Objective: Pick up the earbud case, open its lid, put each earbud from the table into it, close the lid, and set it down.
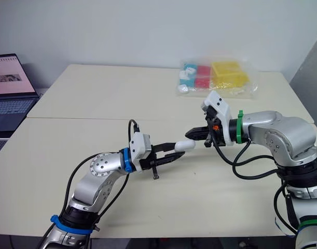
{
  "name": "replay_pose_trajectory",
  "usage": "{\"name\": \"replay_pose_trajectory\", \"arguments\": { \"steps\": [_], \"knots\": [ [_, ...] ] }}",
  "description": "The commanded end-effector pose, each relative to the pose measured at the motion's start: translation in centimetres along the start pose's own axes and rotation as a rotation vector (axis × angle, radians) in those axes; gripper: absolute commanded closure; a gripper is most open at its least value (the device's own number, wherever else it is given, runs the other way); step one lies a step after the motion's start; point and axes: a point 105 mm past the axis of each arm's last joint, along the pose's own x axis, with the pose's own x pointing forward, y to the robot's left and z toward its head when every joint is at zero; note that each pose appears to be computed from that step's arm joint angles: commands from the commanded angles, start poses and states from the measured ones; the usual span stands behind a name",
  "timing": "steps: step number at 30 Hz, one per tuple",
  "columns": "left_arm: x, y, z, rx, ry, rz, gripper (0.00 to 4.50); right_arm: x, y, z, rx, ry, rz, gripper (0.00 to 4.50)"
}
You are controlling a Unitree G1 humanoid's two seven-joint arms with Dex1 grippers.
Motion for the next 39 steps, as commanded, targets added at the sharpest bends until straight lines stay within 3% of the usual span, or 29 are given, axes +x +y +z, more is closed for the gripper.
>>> {"name": "replay_pose_trajectory", "arguments": {
  "steps": [1,12,22,27,33,39],
  "knots": [
    [0.2,0.4,1.2,0.033,-0.037,0.019,3.75,-0.2,1.8,0.9,-0.061,-0.021,0.08,4.5],
    [0.4,0.7,1.5,0.016,-0.05,0.036,3.75,-0.1,2.8,-0.1,-0.086,0.037,0.093,4.5],
    [0.2,0.7,1.0,-0.02,-0.035,0.05,3.75,-1.4,4.1,0.9,-0.062,-0.019,0.206,4.5],
    [0.1,1.4,0.0,-0.204,0.001,0.116,3.75,-1.7,4.3,0.4,-0.056,-0.016,0.199,4.5],
    [-0.4,0.8,-2.4,-0.72,0.126,0.087,3.75,-2.1,3.4,-1.9,-0.183,0.032,0.04,4.5],
    [-1.1,-0.9,-4.6,-0.956,0.276,0.036,3.75,-1.9,3.2,-4.4,-0.219,0.083,-0.017,4.5]
  ]
}}
